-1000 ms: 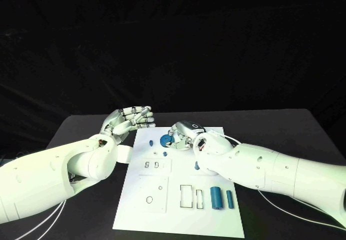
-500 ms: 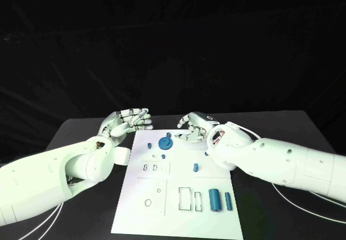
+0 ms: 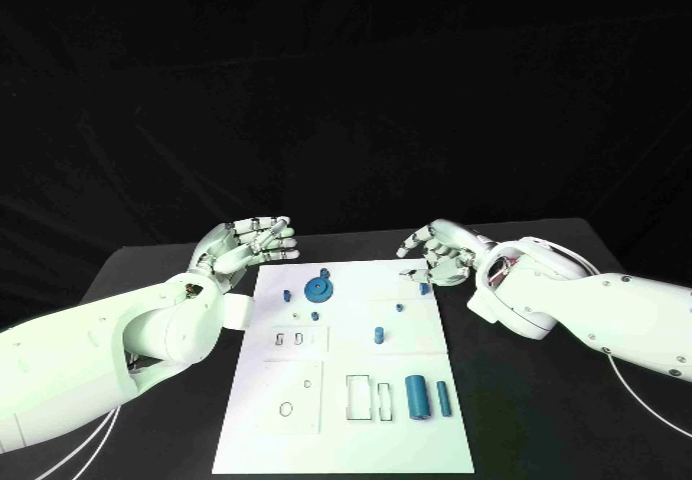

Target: Assemble the parts on the task board

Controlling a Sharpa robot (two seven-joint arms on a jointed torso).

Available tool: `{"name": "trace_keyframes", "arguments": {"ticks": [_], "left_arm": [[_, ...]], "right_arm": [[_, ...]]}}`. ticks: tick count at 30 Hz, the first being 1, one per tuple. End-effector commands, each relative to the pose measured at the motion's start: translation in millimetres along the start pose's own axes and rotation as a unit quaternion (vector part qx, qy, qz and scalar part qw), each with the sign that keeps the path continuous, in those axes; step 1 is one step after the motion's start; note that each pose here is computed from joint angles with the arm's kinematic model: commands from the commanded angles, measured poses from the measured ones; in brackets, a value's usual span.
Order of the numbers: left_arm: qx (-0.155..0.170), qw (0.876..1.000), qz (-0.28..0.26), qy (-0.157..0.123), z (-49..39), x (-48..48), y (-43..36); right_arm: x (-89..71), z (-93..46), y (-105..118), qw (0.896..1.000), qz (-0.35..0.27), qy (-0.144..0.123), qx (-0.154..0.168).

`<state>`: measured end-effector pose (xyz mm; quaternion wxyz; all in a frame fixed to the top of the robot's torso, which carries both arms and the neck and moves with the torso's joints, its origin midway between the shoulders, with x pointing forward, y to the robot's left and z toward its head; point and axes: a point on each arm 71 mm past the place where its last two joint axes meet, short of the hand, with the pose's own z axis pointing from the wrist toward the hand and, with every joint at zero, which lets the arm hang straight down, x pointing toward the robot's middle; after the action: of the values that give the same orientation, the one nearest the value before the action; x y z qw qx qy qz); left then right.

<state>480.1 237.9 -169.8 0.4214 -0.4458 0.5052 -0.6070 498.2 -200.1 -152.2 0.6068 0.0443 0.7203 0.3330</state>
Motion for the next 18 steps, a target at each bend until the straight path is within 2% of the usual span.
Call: {"name": "trace_keyframes", "arguments": {"ticks": [1, 8, 18], "left_arm": [[0.004, 1.0, -0.008, 0.012, -0.5, 3.0, -1.2], [0.004, 1.0, -0.01, 0.015, -1.2, 4.0, -0.9], [0.003, 1.0, -0.011, 0.018, -1.9, 4.7, -1.0]], "right_arm": [[-1.3, -8.4, -7.8, 1.0, -0.003, -0.001, -0.03], [-5.2, -20.7, -33.0, 0.999, -0.034, -0.012, -0.02], [4.3, -20.9, -49.5, 0.999, -0.047, -0.004, -0.002]]}}
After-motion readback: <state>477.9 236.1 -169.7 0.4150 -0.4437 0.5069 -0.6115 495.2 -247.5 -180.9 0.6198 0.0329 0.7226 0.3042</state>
